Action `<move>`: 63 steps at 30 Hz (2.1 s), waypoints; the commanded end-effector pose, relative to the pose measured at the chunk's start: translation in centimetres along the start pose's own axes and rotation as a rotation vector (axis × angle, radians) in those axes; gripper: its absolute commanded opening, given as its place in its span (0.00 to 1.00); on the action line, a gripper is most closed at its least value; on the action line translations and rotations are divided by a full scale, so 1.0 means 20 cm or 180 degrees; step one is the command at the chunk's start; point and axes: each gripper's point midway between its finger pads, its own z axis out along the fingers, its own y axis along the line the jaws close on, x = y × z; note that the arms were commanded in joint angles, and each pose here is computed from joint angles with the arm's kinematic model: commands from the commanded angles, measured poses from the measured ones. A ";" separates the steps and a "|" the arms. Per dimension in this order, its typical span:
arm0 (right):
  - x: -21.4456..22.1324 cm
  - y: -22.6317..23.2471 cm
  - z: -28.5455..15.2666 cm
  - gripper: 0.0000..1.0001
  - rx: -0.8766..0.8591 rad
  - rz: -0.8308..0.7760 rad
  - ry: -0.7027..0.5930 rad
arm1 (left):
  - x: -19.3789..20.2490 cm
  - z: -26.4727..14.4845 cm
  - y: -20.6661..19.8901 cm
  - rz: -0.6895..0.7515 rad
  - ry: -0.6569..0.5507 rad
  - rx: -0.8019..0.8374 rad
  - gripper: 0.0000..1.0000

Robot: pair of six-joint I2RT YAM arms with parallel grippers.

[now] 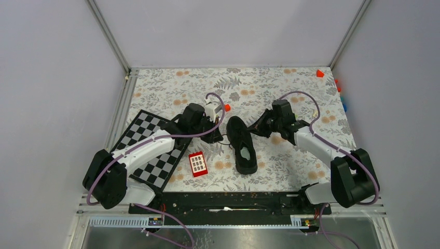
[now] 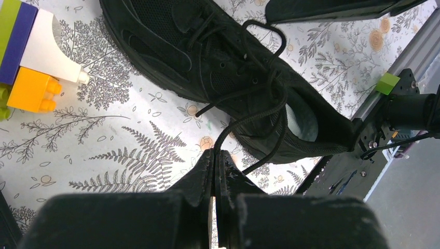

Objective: Tie the shoes
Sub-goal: Tie the shoelace on the shoe.

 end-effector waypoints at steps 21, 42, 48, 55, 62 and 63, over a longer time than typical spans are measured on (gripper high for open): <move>-0.07 -0.20 -0.06 0.35 0.0687 -0.0984 0.0102 | -0.03 0.03 0.04 -0.0129 -0.0201 -0.0132 0.00; 0.41 -0.25 -0.14 0.15 0.0390 -0.0885 0.0290 | -0.09 0.04 0.04 -0.0007 -0.0262 -0.0136 0.00; 0.10 -0.22 -0.30 0.28 0.0801 -0.1470 -0.0588 | -0.11 0.04 0.04 0.0005 -0.0280 -0.0159 0.00; 0.11 0.03 -0.16 0.40 0.0249 -0.1753 -0.0020 | -0.11 0.03 0.05 -0.0020 -0.0293 -0.0187 0.00; 0.08 0.09 -0.04 0.42 0.0085 -0.1533 0.0083 | -0.10 0.05 0.05 -0.0051 -0.0273 -0.0174 0.00; 0.08 0.09 -0.02 0.42 0.0077 -0.1508 0.0111 | -0.09 0.05 0.05 -0.0050 -0.0262 -0.0157 0.00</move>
